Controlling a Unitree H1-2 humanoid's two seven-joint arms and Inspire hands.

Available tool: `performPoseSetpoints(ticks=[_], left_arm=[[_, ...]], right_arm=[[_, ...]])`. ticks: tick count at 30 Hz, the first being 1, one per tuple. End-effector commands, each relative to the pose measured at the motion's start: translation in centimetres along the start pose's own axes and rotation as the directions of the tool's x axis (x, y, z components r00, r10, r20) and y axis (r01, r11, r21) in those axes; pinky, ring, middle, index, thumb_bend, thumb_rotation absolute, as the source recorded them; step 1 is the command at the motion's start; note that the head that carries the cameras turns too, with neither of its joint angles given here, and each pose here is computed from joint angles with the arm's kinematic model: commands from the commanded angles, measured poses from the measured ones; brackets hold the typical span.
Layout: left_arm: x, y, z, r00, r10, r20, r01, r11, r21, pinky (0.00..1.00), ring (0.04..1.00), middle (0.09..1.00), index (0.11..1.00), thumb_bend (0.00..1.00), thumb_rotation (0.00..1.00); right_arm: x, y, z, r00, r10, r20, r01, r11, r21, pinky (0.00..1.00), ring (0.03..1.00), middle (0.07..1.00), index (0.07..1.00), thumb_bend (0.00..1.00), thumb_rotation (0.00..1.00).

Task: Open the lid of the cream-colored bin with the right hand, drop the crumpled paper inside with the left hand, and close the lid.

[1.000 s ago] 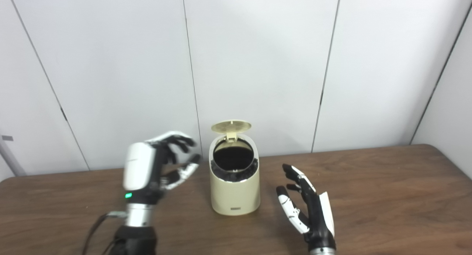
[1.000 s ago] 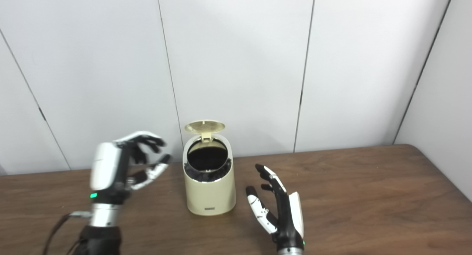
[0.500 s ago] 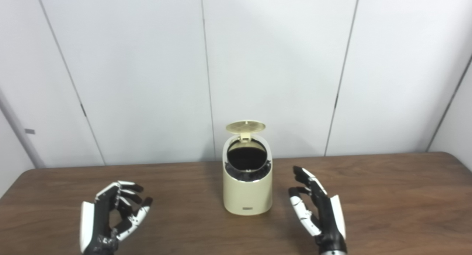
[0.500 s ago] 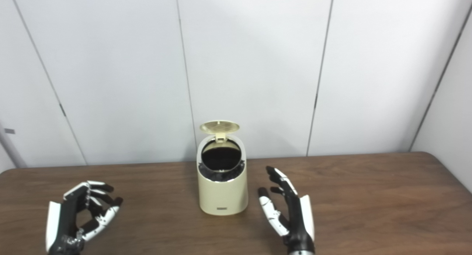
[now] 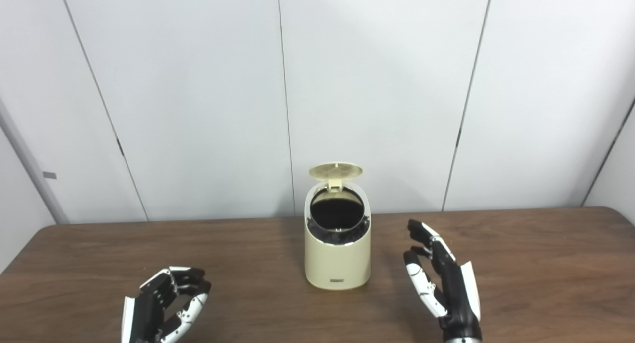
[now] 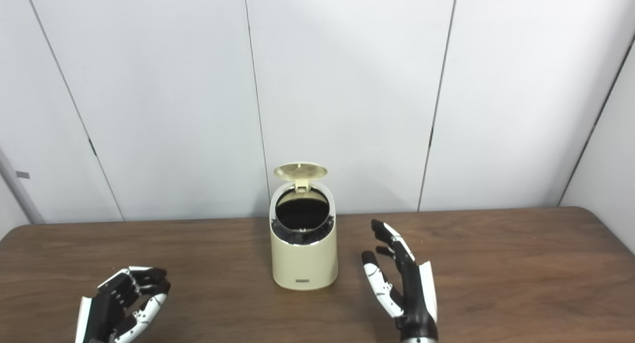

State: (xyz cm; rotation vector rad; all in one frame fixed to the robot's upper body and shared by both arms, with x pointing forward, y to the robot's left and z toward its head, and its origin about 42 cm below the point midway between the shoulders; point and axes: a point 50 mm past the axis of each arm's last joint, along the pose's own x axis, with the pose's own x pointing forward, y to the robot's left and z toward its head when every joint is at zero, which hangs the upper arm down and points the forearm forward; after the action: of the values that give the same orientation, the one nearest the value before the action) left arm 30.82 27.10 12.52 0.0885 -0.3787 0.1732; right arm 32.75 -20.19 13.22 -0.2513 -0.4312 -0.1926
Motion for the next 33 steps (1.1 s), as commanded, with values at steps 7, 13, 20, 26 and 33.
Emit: performPoseSetpoints(ticks=[7, 13, 20, 26, 33], left_arm=[[-1.6, -1.8, -0.4, 0.999, -0.039, -0.021, 0.038, 0.998, -0.053, 0.57, 0.644, 0.672, 0.497, 0.48, 0.07], [-1.7, -2.4, -0.2, 0.999, -0.038, -0.022, 0.037, 0.998, -0.053, 0.59, 0.666, 0.688, 0.497, 0.48, 0.07], [-1.6, -3.0, -0.2, 0.999, -0.041, -0.001, 0.041, 0.998, -0.044, 0.62, 0.702, 0.717, 0.498, 0.48, 0.07], [-1.6, -3.9, -0.4, 0.999, -0.023, 0.041, 0.022, 1.000, 0.008, 0.60, 0.686, 0.696, 0.498, 0.48, 0.07], [-1.4, -4.6, -0.5, 0.998, -0.041, 0.043, 0.040, 0.999, 0.034, 0.60, 0.686, 0.701, 0.497, 0.48, 0.07]], right_arm=[[-2.9, -4.0, -1.2, 1.000, 0.013, -0.009, -0.013, 0.996, -0.089, 0.75, 0.825, 0.824, 0.800, 0.22, 0.72], [-1.6, -5.3, 1.2, 0.989, 0.016, 0.150, 0.014, 0.980, -0.200, 0.76, 0.836, 0.825, 0.798, 0.21, 0.72], [2.2, -7.9, 4.2, 0.934, 0.062, 0.352, 0.058, 0.945, -0.321, 0.72, 0.813, 0.823, 0.802, 0.28, 0.66], [6.6, -9.0, 8.4, 0.872, 0.200, 0.447, 0.039, 0.881, -0.471, 0.68, 0.807, 0.824, 0.805, 0.30, 0.67], [10.3, -8.4, 13.5, 0.815, 0.324, 0.480, 0.005, 0.825, -0.565, 0.67, 0.794, 0.801, 0.790, 0.29, 0.73]])
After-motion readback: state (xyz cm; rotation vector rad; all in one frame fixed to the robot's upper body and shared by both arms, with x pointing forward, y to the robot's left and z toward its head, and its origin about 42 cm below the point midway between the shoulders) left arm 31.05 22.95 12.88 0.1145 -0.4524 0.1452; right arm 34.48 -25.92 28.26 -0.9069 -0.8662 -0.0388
